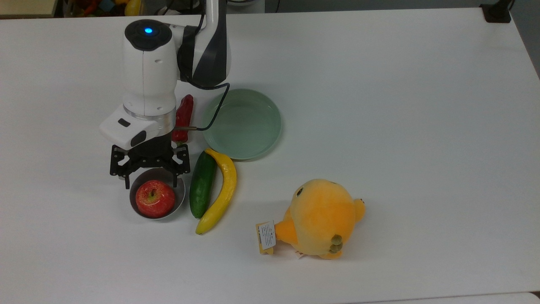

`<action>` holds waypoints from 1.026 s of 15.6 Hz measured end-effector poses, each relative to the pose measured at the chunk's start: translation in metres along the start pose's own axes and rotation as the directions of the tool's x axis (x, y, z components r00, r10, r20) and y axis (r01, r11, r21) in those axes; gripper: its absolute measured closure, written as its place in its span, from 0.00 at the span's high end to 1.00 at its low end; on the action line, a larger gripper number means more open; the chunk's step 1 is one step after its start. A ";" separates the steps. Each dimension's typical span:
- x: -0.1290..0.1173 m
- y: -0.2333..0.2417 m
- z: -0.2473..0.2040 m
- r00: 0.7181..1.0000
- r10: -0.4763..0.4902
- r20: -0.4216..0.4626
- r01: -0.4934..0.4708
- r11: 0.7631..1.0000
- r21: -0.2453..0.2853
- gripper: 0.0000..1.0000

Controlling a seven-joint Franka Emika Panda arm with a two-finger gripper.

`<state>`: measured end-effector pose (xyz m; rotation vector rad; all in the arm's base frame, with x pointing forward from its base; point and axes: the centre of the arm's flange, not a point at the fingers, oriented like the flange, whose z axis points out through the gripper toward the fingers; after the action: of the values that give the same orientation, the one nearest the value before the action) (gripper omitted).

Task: Red apple placed in the center of the desktop
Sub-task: 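Lower the gripper around the red apple and close on it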

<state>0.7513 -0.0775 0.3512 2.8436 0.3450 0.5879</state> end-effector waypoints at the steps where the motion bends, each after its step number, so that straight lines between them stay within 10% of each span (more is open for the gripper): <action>1: 0.001 0.000 0.002 1.000 0.000 -0.002 0.000 1.000 -0.001 1.00; 12: 0.006 0.000 0.014 1.000 -0.025 -0.005 0.025 1.000 -0.009 0.99; 16: 0.007 0.001 0.013 0.999 -0.048 -0.003 0.048 0.999 -0.024 0.79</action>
<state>0.7628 -0.0785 0.3419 2.8033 0.4027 0.5831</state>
